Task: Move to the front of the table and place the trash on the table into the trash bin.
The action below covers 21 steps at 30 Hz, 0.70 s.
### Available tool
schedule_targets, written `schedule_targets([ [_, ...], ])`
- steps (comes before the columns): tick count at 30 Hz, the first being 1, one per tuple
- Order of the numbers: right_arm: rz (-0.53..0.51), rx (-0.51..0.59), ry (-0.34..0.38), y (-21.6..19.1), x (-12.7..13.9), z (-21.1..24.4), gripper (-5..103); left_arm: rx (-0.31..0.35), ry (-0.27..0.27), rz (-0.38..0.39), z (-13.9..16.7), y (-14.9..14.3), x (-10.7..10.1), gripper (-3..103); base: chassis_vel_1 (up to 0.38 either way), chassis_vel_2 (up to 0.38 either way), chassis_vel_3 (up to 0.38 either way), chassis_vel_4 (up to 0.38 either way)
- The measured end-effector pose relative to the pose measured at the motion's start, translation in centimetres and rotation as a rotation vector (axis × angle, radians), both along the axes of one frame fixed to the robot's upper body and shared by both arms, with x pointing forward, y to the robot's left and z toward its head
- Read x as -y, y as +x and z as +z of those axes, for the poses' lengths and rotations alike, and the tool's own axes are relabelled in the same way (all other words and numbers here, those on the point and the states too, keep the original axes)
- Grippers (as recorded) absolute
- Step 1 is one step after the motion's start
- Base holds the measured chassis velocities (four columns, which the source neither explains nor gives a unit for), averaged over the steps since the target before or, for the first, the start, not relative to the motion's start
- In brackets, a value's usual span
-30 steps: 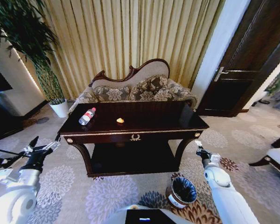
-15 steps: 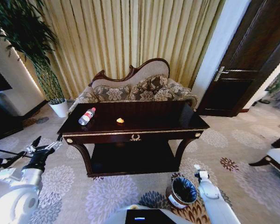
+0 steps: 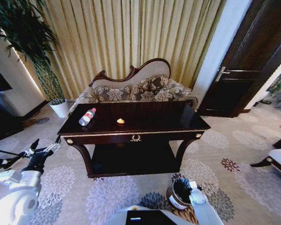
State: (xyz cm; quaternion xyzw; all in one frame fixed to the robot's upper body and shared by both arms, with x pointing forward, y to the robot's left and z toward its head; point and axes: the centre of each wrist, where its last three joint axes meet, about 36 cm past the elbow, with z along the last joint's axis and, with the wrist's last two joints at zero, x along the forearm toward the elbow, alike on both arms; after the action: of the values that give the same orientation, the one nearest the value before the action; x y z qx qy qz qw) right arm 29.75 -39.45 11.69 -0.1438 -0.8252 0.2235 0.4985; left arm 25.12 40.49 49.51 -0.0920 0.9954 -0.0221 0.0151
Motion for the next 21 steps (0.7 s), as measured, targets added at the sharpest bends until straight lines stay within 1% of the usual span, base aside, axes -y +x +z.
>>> schedule_targets([
  [1, 0.007, -0.011, -0.007, -0.1, -0.1, -0.1, -2, 0.0, 0.001, -0.001, 0.0, 0.0, 0.0, 100, 0.0, 0.0, 0.0, 0.0],
  [2, 0.012, -0.02, -0.015, -0.1, -0.2, -0.2, 3, 0.0, 0.002, -0.001, 0.0, 0.0, 0.0, 100, 0.0, 0.0, 0.0, 0.0],
  [4, 0.02, -0.026, -0.025, -0.1, -0.2, -0.3, 3, 0.0, 0.003, -0.002, 0.1, 0.0, 0.0, 100, 0.0, 0.0, 0.0, 0.0],
  [5, 0.034, -0.035, -0.044, 0.0, -0.1, -0.3, 8, 0.002, 0.004, -0.004, 0.1, 0.0, 0.1, 100, 0.0, 0.0, 0.0, 0.0],
  [6, 0.034, -0.035, -0.044, 0.0, -0.1, -0.3, 8, 0.002, 0.004, -0.004, 0.1, 0.0, 0.1, 100, 0.0, 0.0, 0.0, 0.0],
  [8, 0.062, -0.051, -0.08, 0.0, 0.0, -0.3, 19, 0.001, 0.003, -0.008, 0.2, 0.1, 0.2, 100, 0.0, 0.0, 0.0, 0.0],
  [9, 0.062, -0.051, -0.08, 0.0, 0.0, -0.3, 19, 0.001, 0.003, -0.008, 0.2, 0.1, 0.2, 100, 0.0, 0.0, 0.0, 0.0],
  [11, 0.073, -0.054, -0.093, 0.1, -0.2, -0.1, 30, 0.0, 0.001, -0.014, 0.1, 0.3, 0.4, 100, 0.0, 0.0, 0.0, 0.0],
  [12, 0.073, -0.054, -0.093, 0.1, -0.2, -0.1, 30, 0.0, 0.001, -0.014, 0.1, 0.3, 0.4, 100, 0.0, 0.0, 0.0, 0.0],
  [13, 0.073, -0.052, -0.093, 0.2, -0.2, 0.0, 36, 0.0, 0.002, -0.016, 0.1, 0.3, 0.5, 100, 0.0, 0.0, 0.0, 0.0],
  [14, 0.068, -0.041, -0.086, 0.3, -0.2, 0.1, 41, 0.0, 0.004, -0.017, 0.1, 0.3, 0.5, 100, 0.0, 0.0, 0.0, 0.0],
  [16, 0.024, 0.034, -0.025, 1.1, -0.4, 0.9, 51, -0.002, 0.006, -0.018, 0.1, 0.4, 0.6, 100, 0.0, 0.0, 0.0, 0.0],
  [17, 0.024, 0.034, -0.025, 1.1, -0.4, 0.9, 51, -0.002, 0.006, -0.018, 0.1, 0.4, 0.6, 100, 0.0, 0.0, 0.0, 0.0],
  [18, -0.017, 0.103, 0.025, 1.9, -0.4, 2.1, 57, -0.003, 0.007, -0.019, 0.1, 0.4, 0.7, 100, 0.0, 0.0, 0.0, 0.0],
  [19, -0.032, 0.131, 0.043, 2.3, -0.4, 2.6, 57, -0.003, 0.007, -0.02, 0.1, 0.4, 0.7, 100, 0.0, 0.0, 0.0, 0.0],
  [20, -0.077, 0.257, 0.11, 4.1, -0.3, 5.4, 62, -0.003, 0.006, -0.023, 0.0, 0.3, 0.9, 100, 0.0, 0.0, 0.0, 0.0],
  [21, -0.077, 0.257, 0.11, 4.1, -0.3, 5.4, 62, -0.003, 0.006, -0.023, 0.0, 0.3, 0.9, 100, 0.0, 0.0, 0.0, 0.0],
])
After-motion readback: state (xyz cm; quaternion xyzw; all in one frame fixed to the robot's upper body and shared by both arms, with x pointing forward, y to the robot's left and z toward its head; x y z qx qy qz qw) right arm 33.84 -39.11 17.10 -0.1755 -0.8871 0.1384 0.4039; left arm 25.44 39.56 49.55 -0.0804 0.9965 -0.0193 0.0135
